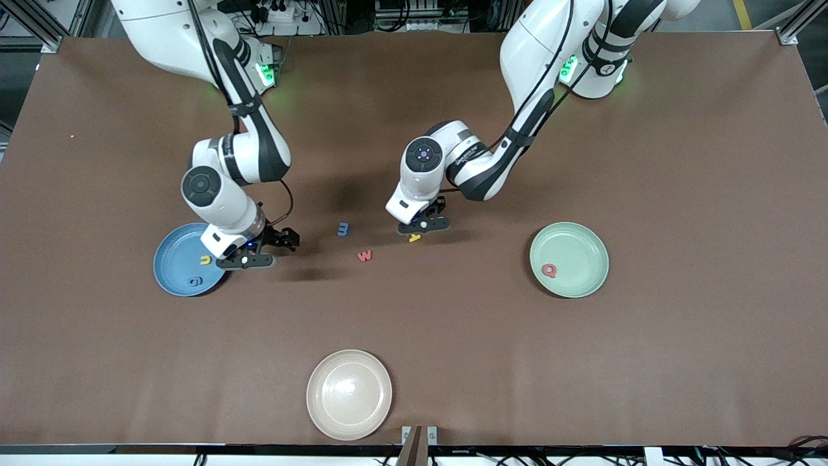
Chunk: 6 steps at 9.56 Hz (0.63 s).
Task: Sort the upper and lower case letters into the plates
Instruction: 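Lift the blue M with the left gripper while the right gripper reaches the E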
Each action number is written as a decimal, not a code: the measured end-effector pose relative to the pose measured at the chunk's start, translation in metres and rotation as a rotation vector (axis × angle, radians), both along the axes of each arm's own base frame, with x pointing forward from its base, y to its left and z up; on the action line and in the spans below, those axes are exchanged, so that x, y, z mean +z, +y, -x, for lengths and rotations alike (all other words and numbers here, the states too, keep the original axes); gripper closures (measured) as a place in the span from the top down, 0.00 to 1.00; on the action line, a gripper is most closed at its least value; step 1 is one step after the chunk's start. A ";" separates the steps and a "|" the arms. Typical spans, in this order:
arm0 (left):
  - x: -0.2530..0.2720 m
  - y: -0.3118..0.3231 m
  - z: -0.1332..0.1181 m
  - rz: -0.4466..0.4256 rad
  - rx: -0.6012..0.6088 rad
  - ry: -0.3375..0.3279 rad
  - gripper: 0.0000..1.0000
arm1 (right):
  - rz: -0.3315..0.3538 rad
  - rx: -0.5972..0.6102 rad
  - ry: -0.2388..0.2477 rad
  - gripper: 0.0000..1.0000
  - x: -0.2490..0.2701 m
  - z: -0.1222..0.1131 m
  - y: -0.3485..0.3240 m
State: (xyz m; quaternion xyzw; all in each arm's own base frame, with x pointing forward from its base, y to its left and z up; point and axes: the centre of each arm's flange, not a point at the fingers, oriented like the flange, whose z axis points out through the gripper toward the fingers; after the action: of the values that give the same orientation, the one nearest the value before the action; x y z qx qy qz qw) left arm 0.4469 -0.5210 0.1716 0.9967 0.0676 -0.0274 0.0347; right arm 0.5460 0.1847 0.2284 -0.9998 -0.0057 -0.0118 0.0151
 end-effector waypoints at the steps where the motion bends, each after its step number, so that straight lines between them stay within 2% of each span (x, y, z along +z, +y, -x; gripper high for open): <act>1: 0.001 0.000 0.000 0.001 0.000 -0.001 0.41 | 0.000 -0.014 0.002 1.00 -0.001 0.003 0.009; 2: 0.001 -0.001 0.000 0.000 0.000 -0.001 0.37 | 0.000 -0.026 0.004 1.00 -0.001 0.005 0.012; 6: 0.004 0.000 -0.008 -0.035 0.006 0.023 0.35 | 0.002 -0.060 0.012 1.00 -0.005 0.014 0.030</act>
State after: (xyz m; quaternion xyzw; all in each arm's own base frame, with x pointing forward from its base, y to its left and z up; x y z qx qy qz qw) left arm 0.4551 -0.5206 0.1758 0.9966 0.0714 -0.0377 0.0165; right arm 0.5316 0.2148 0.2236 -0.9996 0.0246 -0.0063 0.0138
